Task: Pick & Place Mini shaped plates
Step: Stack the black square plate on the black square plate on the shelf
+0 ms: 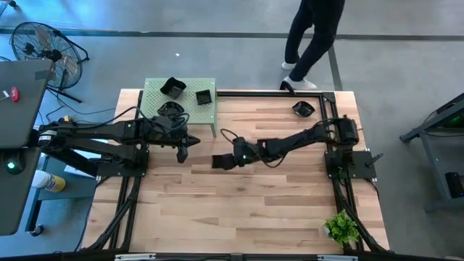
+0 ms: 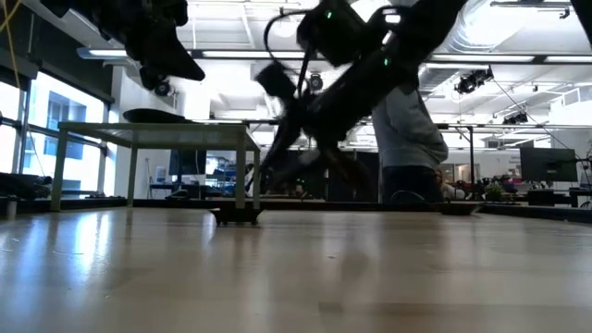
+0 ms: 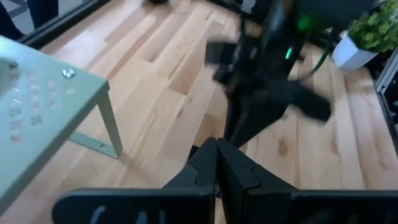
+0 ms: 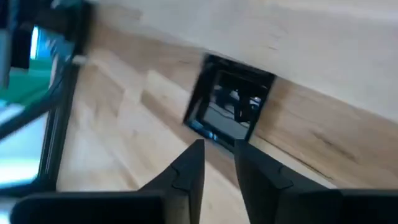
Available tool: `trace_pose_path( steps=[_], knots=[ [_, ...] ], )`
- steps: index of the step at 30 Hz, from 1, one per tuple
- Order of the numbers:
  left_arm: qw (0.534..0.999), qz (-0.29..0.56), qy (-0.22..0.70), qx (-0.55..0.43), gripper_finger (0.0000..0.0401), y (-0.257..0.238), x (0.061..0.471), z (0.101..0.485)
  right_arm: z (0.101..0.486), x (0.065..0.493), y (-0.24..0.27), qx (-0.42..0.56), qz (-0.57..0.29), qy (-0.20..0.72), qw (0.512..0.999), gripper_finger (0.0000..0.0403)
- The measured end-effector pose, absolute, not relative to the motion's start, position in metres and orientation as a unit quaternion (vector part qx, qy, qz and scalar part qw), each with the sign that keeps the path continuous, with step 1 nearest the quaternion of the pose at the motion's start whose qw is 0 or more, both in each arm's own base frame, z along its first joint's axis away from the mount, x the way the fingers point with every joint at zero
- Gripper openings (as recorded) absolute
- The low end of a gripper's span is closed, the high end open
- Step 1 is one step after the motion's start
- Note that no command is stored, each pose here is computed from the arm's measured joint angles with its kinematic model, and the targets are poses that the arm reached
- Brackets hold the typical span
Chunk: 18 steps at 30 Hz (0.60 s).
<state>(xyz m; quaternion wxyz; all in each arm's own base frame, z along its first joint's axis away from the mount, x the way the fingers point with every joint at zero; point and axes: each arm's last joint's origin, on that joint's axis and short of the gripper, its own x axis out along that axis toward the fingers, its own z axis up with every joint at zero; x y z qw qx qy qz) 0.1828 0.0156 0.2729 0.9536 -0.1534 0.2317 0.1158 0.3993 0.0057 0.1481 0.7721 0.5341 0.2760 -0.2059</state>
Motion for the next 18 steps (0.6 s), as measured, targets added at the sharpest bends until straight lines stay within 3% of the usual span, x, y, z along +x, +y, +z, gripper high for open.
trace_pose_path(
  steps=[4,10,18],
  knots=[
    [0.951,0.112,0.248,-0.147,0.0000,0.011,0.189,0.267,0.178,0.391,-0.002,0.467,-0.148,0.289,0.823,0.0082],
    [0.941,0.112,0.291,-0.128,0.0000,-0.006,0.207,0.251,0.206,0.377,-0.004,0.337,-0.090,0.288,0.892,0.0009],
    [0.923,0.128,0.344,-0.118,0.0001,-0.022,0.238,0.239,0.206,0.336,-0.005,0.319,-0.064,0.194,0.925,0.0003]
  ],
)
